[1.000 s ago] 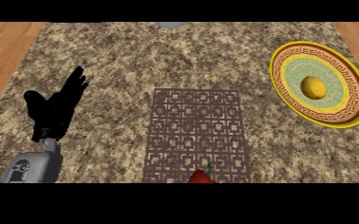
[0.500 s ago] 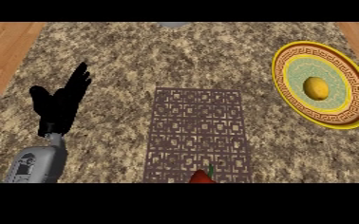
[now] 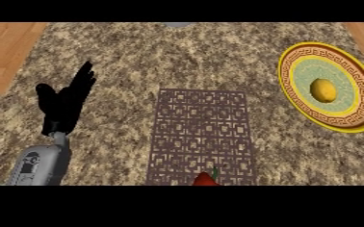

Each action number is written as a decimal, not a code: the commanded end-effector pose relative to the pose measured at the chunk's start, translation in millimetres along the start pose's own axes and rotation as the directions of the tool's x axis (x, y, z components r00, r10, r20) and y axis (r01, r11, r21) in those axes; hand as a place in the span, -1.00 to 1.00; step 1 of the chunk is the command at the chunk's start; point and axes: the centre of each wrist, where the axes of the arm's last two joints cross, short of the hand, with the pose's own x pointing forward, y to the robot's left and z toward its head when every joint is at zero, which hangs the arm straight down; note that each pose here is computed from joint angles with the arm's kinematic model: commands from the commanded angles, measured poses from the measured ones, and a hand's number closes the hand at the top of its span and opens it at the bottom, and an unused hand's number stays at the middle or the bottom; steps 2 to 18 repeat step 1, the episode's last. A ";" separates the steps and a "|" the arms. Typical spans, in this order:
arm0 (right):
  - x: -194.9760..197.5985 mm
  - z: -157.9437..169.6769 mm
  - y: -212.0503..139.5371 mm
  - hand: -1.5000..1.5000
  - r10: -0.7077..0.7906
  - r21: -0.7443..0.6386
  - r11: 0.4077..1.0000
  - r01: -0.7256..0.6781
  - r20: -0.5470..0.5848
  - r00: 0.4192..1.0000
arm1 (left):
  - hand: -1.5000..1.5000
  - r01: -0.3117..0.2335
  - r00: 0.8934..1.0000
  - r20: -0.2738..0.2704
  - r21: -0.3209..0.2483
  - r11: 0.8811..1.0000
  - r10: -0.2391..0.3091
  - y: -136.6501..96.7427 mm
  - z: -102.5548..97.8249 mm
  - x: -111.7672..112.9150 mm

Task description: Pick the lemon from the placemat and place it in the plate

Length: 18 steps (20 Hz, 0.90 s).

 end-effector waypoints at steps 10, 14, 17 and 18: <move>-23.7 20.7 7.0 -1.00 -0.067 0.057 0.996 0.064 0.050 0.997 | 0.00 0.004 1.000 0.007 -0.015 1.000 -0.004 -6.3 0.7 3.6; -23.7 20.7 7.0 -1.00 -0.067 0.057 0.996 0.064 0.050 0.997 | 0.00 0.004 1.000 0.007 -0.015 1.000 -0.004 -6.3 0.7 3.6; -23.7 20.7 7.0 -1.00 -0.067 0.057 0.996 0.064 0.050 0.997 | 0.00 0.004 1.000 0.007 -0.015 1.000 -0.004 -6.3 0.7 3.6; -23.7 20.7 7.0 -1.00 -0.067 0.057 0.996 0.064 0.050 0.997 | 0.00 0.004 1.000 0.007 -0.015 1.000 -0.004 -6.3 0.7 3.6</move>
